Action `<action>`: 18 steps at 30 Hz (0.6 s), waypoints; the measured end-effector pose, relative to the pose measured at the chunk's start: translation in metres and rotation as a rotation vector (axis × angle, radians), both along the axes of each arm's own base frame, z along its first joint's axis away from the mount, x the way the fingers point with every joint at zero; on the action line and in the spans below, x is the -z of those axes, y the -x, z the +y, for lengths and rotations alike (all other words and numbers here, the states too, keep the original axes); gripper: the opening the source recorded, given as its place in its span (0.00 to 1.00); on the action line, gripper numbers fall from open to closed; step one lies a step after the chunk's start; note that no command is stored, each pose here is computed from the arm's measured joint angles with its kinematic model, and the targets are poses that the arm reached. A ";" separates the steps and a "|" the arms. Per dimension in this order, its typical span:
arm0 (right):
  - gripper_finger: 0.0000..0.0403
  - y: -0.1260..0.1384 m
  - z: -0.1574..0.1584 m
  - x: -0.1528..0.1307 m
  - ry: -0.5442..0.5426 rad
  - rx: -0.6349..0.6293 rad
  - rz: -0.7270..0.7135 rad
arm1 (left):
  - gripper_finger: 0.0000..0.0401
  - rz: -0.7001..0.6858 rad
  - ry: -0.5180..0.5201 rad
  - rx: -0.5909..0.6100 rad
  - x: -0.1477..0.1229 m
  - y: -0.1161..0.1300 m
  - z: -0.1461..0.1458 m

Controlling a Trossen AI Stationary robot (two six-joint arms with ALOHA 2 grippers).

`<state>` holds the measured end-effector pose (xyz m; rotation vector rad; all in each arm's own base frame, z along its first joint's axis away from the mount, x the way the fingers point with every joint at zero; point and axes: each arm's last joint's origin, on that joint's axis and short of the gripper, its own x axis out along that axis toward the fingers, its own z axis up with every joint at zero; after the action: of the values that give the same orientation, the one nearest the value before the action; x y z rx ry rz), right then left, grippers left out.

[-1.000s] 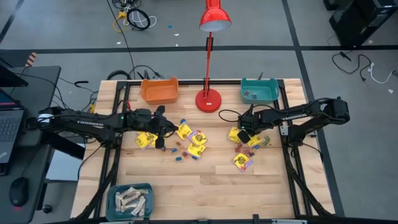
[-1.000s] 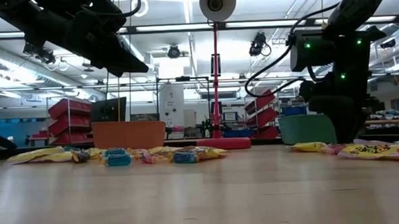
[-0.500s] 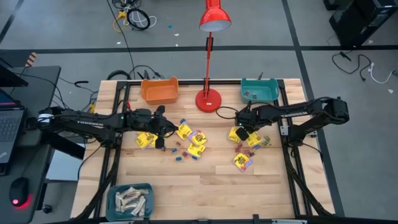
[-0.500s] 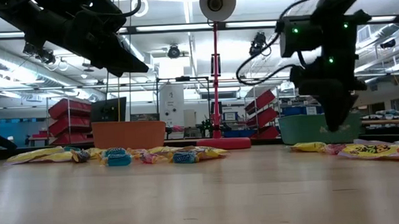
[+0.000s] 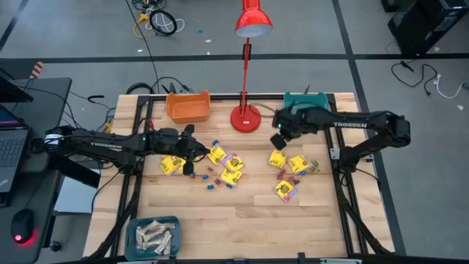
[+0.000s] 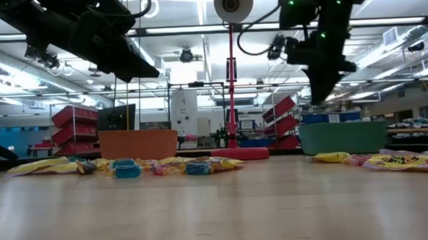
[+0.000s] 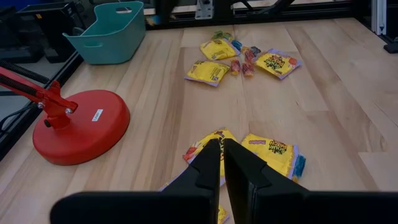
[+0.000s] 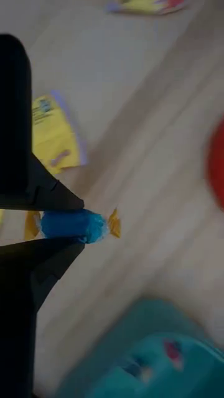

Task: Sort candy
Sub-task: Put the small blue candy into the green bin

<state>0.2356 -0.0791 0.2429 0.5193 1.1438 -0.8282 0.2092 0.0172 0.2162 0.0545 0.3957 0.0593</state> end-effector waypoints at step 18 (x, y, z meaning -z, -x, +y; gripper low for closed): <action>0.13 0.042 -0.097 -0.036 0.108 0.267 -0.045 | 0.06 0.000 0.000 0.000 0.000 0.000 0.000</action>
<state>0.1937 -0.1761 0.2792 0.6059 0.9948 -1.0967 0.2092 0.0172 0.2162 0.0549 0.3957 0.0593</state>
